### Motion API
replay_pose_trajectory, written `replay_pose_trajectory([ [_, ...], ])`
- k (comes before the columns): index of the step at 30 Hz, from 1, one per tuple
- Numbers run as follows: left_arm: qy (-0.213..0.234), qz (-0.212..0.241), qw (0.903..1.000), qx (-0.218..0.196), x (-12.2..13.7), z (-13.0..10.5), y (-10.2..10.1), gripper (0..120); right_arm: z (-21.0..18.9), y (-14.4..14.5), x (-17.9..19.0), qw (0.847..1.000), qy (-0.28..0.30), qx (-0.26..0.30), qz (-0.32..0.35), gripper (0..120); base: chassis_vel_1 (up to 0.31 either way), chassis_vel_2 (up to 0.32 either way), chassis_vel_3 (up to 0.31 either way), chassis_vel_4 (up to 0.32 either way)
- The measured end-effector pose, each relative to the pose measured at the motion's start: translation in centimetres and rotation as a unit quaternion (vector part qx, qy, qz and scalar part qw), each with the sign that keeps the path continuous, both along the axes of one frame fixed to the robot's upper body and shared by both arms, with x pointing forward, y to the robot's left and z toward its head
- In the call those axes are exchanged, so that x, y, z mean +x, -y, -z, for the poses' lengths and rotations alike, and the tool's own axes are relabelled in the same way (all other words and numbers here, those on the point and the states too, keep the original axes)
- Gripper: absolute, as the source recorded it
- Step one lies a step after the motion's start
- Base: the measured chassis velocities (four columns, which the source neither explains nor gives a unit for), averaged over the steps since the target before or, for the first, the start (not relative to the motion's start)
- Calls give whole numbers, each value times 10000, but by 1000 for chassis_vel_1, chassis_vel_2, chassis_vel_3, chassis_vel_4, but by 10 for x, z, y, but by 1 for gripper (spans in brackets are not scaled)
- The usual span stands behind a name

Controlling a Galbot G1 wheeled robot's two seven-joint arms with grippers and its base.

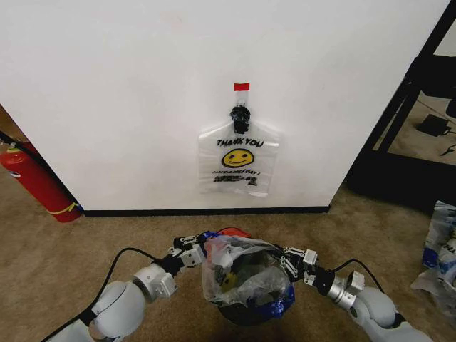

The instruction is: Pick up the garbage bag from the wall and place it over the trash bin.

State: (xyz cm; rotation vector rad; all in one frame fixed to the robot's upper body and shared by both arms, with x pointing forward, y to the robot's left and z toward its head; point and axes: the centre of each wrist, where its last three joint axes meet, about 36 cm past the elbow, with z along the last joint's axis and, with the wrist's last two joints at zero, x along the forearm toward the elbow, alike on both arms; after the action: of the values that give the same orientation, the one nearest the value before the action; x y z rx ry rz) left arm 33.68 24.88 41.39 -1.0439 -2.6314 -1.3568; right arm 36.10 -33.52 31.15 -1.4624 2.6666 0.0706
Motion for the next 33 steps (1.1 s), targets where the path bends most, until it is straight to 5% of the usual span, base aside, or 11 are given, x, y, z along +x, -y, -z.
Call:
replay_pose_trajectory([
  [11,107,23,9999,-47,0,5,0,0,3,-16,-6,9951,-319,773,529,1,0,0,0,0],
  [21,431,247,9980,-384,5,5,-4,36,21,-31,-16,9859,-632,921,1249,1,0,0,0,0],
  [27,467,331,9973,-466,14,11,-14,54,28,-48,-27,9697,-935,1043,2002,1,0,0,0,0],
  [33,412,62,9984,-380,24,30,-29,81,33,-73,-36,9363,-1300,1441,2926,1,0,0,0,0],
])
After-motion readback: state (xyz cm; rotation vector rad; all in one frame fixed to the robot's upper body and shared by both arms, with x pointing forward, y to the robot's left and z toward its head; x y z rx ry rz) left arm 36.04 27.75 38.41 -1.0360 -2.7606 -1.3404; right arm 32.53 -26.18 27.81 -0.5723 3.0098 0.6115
